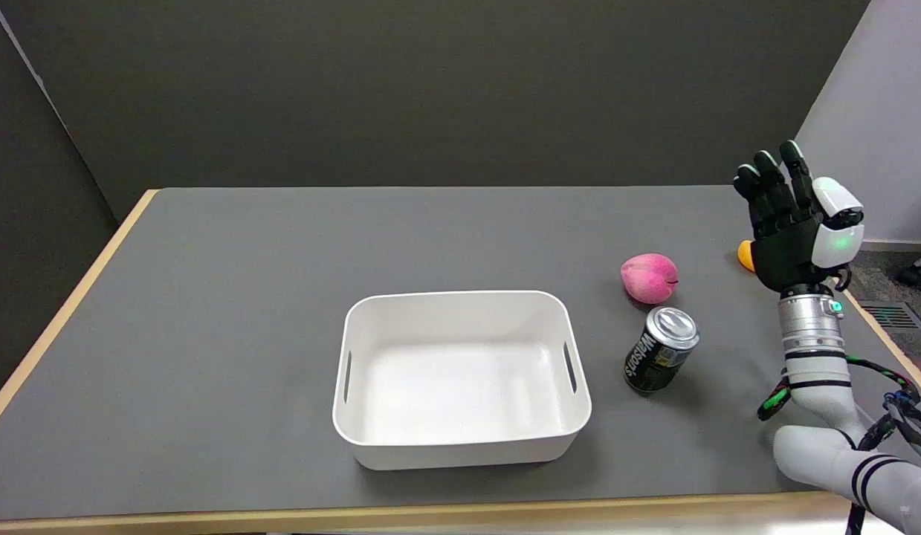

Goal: Pick up the black can.

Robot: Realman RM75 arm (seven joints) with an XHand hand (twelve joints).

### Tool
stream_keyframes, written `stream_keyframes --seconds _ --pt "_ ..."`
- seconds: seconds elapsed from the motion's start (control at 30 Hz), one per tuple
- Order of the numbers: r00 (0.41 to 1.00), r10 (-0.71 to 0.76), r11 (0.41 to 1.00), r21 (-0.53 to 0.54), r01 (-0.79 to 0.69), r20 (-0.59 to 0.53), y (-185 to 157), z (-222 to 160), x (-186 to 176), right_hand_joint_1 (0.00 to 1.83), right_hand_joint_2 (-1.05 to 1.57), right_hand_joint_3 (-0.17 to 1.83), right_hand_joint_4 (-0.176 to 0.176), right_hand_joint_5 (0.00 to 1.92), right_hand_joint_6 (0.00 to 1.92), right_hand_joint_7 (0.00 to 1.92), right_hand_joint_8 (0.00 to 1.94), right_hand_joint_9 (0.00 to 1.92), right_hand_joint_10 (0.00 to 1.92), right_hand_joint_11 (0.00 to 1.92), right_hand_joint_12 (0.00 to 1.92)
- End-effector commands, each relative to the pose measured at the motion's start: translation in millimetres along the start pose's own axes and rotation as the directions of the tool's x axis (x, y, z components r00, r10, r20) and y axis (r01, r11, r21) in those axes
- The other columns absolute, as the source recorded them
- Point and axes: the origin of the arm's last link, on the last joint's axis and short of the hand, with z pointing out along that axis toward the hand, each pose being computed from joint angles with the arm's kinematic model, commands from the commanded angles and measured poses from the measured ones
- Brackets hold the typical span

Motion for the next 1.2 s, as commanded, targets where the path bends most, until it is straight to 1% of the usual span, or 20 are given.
stream_keyframes --seconds 0.03,0.17,0.33,0.4,0.53,0.63,0.7,0.87,1.0,1.13,1.2 --pt "0.996 -0.078 0.997 -0.014 0.078 -0.038 -11 -20 35 0.32 0.75 0.99 0.018 0.17 0.39 0.34 0.41 0.34 0.81 0.07 1.16" --pt "0.995 -0.103 0.994 -0.026 0.103 -0.008 -14 -25 37 0.31 0.75 0.99 0.017 0.17 0.39 0.35 0.42 0.34 0.81 0.08 1.17" --pt "0.979 -0.181 0.979 -0.08 0.189 0.095 -16 -32 38 0.32 0.73 0.99 0.011 0.17 0.39 0.35 0.43 0.34 0.83 0.08 1.17" --pt "0.968 -0.202 0.974 -0.074 0.215 0.151 -19 -36 35 0.33 0.72 0.99 0.008 0.17 0.4 0.35 0.43 0.34 0.83 0.09 1.18" --pt "0.95 -0.205 0.974 -0.043 0.221 0.234 -22 -45 25 0.33 0.7 0.97 -0.005 0.17 0.41 0.35 0.46 0.35 0.86 0.1 1.2" --pt "0.935 -0.198 0.977 -0.021 0.213 0.293 -24 -57 17 0.33 0.69 0.96 -0.024 0.17 0.4 0.34 0.46 0.34 0.88 0.1 1.23" --pt "0.929 -0.204 0.975 -0.02 0.221 0.307 -26 -67 17 0.33 0.69 0.95 -0.034 0.16 0.39 0.33 0.46 0.34 0.89 0.11 1.25" --pt "0.934 -0.199 0.977 -0.018 0.214 0.297 -25 -99 17 0.32 0.69 0.95 -0.051 0.15 0.38 0.31 0.46 0.32 0.88 0.1 1.25" --pt "0.934 -0.164 0.977 -0.079 0.198 0.319 -12 -123 8 0.31 0.7 0.95 -0.067 0.15 0.38 0.31 0.46 0.32 0.87 0.1 1.25" --pt "0.923 -0.173 0.961 -0.144 0.234 0.344 4 -147 -2 0.32 0.7 0.95 -0.08 0.16 0.39 0.31 0.46 0.31 0.87 0.1 1.25" --pt "0.915 -0.176 0.956 -0.16 0.247 0.363 8 -153 -6 0.32 0.7 0.95 -0.091 0.17 0.4 0.31 0.46 0.31 0.86 0.1 1.25"
